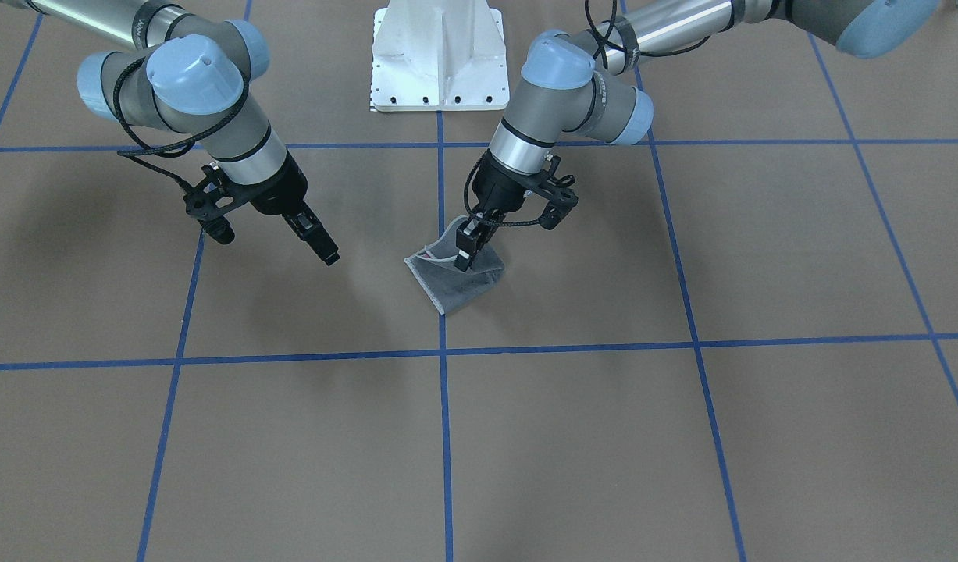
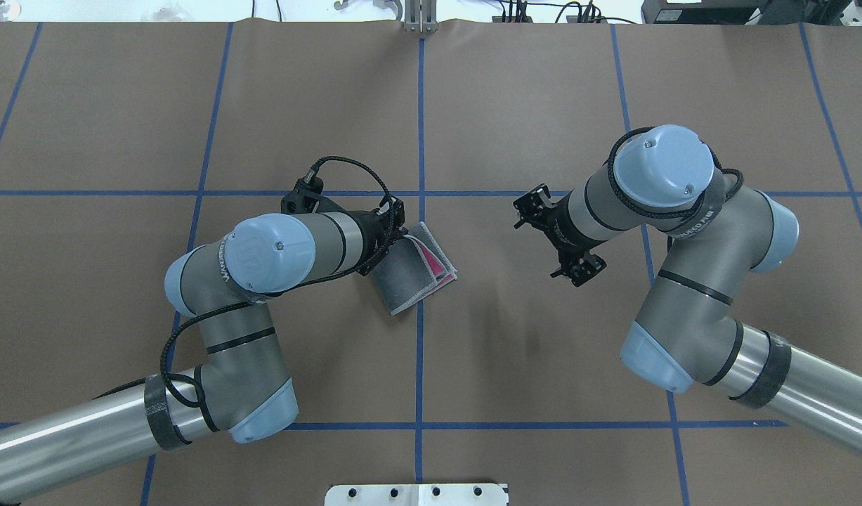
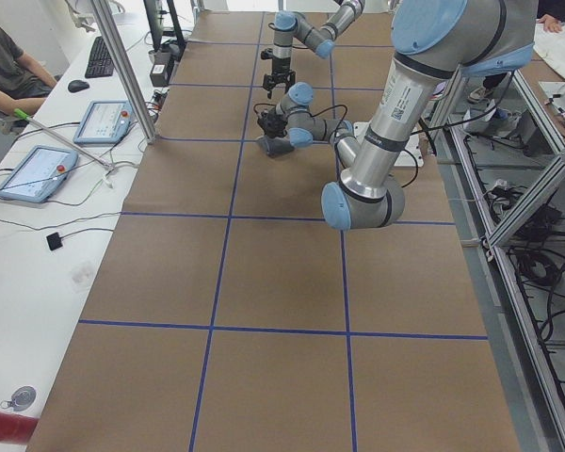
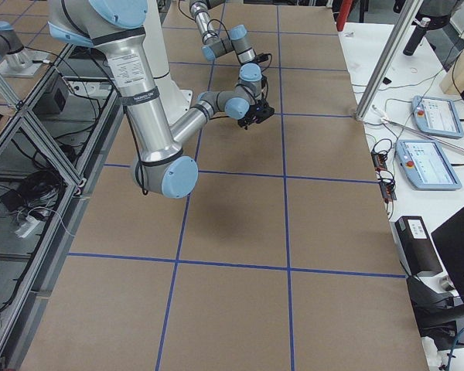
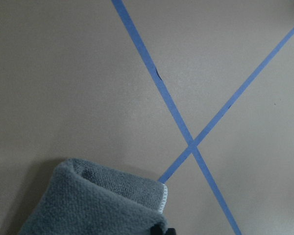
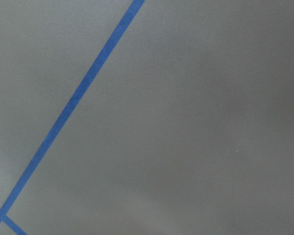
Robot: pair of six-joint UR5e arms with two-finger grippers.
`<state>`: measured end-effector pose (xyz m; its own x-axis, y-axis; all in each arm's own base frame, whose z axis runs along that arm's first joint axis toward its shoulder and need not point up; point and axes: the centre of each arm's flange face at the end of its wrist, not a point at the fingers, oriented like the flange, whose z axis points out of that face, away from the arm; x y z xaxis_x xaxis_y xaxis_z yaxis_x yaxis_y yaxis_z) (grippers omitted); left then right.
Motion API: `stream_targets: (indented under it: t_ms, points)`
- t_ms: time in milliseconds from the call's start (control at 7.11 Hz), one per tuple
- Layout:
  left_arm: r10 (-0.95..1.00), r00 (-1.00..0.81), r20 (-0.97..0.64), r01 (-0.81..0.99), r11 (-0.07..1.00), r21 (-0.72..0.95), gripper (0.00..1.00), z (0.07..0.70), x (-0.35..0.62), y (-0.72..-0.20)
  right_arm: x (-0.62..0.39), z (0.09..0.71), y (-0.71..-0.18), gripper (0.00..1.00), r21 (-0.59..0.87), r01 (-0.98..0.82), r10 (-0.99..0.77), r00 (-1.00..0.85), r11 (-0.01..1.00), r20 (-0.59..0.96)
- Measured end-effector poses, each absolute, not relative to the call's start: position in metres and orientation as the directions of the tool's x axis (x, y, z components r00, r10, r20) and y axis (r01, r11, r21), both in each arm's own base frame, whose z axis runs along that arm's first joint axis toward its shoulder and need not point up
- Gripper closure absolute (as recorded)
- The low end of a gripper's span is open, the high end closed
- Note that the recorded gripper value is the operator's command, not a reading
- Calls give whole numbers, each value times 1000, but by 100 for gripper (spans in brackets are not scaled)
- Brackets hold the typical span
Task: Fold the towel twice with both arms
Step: 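Fold the lifted end away from the robot over the strip's far half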
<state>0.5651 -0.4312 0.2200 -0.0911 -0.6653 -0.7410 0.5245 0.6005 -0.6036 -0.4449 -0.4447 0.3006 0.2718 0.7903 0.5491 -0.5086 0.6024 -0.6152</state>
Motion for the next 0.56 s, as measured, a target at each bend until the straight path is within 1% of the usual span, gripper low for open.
stream_targets:
  t_ms: [422,562]
  points:
    - [-669,-89,-738,532,594,-603,100,212,579,-445,-445,302,-445,0,-615,-510,791,273,602,548]
    - [-670,-89,-737,539,589,-602,77,210,582,-451,-445,302,-445,0,-615,-510,791,273,602,548]
